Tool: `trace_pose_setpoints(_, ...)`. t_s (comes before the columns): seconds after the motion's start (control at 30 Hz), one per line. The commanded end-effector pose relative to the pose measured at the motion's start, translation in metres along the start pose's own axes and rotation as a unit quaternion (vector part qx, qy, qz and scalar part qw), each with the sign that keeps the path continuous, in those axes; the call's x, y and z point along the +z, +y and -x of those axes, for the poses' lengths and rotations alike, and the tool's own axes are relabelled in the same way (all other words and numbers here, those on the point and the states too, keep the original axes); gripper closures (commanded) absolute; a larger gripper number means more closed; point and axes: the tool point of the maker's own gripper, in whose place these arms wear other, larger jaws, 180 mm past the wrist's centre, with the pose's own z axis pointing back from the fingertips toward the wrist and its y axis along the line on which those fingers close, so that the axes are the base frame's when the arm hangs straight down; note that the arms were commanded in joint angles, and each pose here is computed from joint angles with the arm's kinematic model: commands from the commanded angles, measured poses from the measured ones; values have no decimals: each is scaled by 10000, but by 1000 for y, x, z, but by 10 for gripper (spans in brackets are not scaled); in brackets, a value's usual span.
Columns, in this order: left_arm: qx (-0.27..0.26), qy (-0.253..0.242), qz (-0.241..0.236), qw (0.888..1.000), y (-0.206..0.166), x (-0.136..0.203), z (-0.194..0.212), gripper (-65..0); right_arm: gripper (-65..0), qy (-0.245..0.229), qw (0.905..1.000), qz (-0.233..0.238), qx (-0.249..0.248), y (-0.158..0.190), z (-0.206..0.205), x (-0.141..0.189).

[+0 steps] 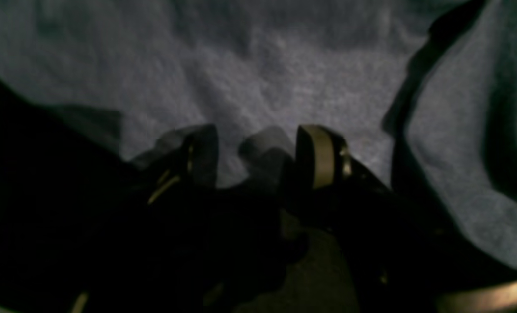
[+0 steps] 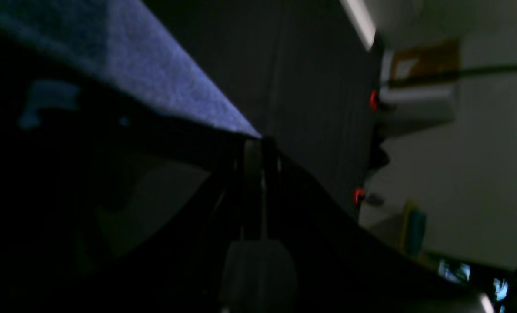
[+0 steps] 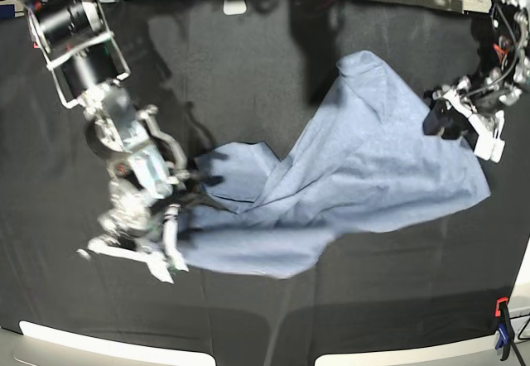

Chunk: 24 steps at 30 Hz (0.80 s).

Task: Layout the t-shirt on the table in an organized manner, then fold the t-shirt properly
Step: 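Pull the held shirt edge away from the left gripper to stretch it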

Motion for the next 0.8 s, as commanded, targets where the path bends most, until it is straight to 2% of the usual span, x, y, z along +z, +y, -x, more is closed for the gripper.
trace_pose_setpoints(0.0,2,-160,98,9998,-2,5,-13,-267,0,-131,9992,334,-169,-28,-10,2)
trace_pose_setpoints(0.13,367,265,420,9981,-16,4,8,-267,0,-21,9990,374,-246,-34,0,-2)
trace_pose_setpoints(0.3,340,185,334,9987,-14,3,7,-267,0,-7,9990,368,-237,-34,1,-2)
trace_pose_setpoints(0.43,410,435,-562,9966,14,0,19,-267,0,68,9994,309,-153,-26,9,-3)
trace_pose_setpoints(0.53,412,556,-1045,9921,26,-3,30,-258,0,152,9995,259,34,-17,18,-3)
trace_pose_setpoints(0.57,339,546,-1120,9916,27,-5,31,-225,0,185,9994,290,94,-16,22,-3)
trace_pose_setpoints(0.6,225,513,-1194,9913,28,-6,30,-164,0,203,9991,337,144,-16,25,-2)
trace_pose_setpoints(0.67,-70,419,-1377,9896,35,-5,26,0,0,214,9987,407,221,-17,32,0)
trace_pose_setpoints(0.77,-594,289,-1872,9801,56,4,14,0,0,236,9984,483,199,-27,48,5)
